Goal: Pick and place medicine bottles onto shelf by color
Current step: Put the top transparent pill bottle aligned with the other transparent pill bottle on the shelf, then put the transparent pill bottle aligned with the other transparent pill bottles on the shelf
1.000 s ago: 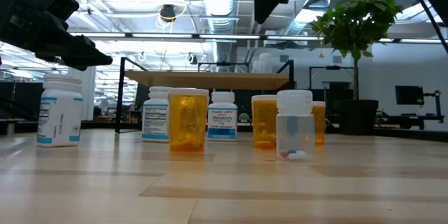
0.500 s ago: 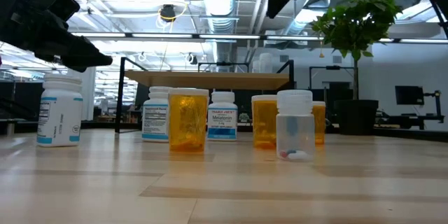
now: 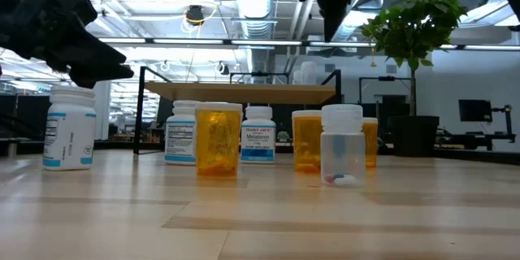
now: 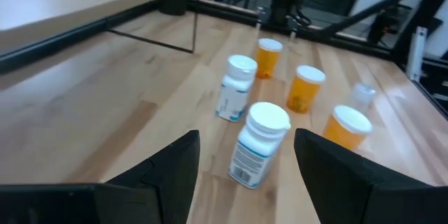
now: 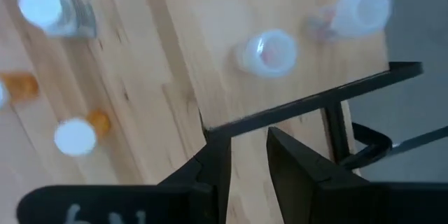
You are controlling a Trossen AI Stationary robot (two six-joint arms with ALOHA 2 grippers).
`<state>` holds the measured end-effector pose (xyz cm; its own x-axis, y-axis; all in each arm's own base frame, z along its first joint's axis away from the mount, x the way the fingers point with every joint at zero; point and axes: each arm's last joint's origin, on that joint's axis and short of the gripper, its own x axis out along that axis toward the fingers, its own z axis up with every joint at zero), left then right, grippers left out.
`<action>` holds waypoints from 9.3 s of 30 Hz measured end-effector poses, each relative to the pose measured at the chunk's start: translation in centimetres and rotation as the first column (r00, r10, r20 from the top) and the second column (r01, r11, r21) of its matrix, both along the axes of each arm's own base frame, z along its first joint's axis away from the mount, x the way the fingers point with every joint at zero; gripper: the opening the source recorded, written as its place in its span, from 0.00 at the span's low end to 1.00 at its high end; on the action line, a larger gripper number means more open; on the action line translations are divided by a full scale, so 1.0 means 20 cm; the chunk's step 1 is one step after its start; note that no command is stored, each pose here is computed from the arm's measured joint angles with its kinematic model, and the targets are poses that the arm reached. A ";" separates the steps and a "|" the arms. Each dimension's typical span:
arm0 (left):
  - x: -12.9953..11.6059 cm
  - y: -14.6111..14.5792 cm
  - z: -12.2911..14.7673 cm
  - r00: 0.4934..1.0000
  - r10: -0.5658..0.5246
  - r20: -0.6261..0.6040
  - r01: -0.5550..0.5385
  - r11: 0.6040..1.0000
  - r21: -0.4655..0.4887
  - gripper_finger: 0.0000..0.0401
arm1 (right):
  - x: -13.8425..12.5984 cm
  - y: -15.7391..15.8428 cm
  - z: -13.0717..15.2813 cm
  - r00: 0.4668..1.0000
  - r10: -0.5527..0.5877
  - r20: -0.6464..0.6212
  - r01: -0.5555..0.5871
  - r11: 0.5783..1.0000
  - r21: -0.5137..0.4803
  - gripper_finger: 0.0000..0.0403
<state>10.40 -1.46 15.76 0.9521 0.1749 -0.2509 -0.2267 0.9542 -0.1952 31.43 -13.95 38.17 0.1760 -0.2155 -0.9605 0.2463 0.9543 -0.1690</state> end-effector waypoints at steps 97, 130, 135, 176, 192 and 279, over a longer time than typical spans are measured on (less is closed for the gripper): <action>0.00 0.01 0.00 0.997 0.083 0.011 -0.083 0.996 0.016 0.55 | 0.21 0.60 -0.16 0.933 0.355 0.059 -0.360 0.917 0.174 0.28; 0.00 0.00 0.00 1.000 0.006 -0.015 -0.004 0.995 0.096 0.55 | 0.26 1.22 -0.43 0.987 0.026 0.161 -0.065 0.967 0.247 0.65; 0.00 0.00 0.00 1.000 0.005 -0.014 -0.003 0.996 0.091 0.55 | 0.21 1.31 -0.52 0.994 0.013 0.107 -0.038 0.970 0.242 0.63; 0.00 0.00 0.00 1.000 0.007 -0.013 -0.005 0.996 0.090 0.55 | 0.19 1.48 -0.81 0.959 0.081 0.271 -0.145 0.964 0.222 0.59; 0.00 0.00 0.00 1.000 0.007 -0.014 -0.006 0.996 0.090 0.55 | 0.21 1.48 -0.84 0.956 0.128 0.263 -0.187 0.960 0.211 0.67; 0.00 0.00 0.00 1.000 0.008 -0.015 -0.007 0.996 0.091 0.55 | 0.26 0.87 -0.16 0.977 -0.070 0.203 0.059 0.996 0.059 0.30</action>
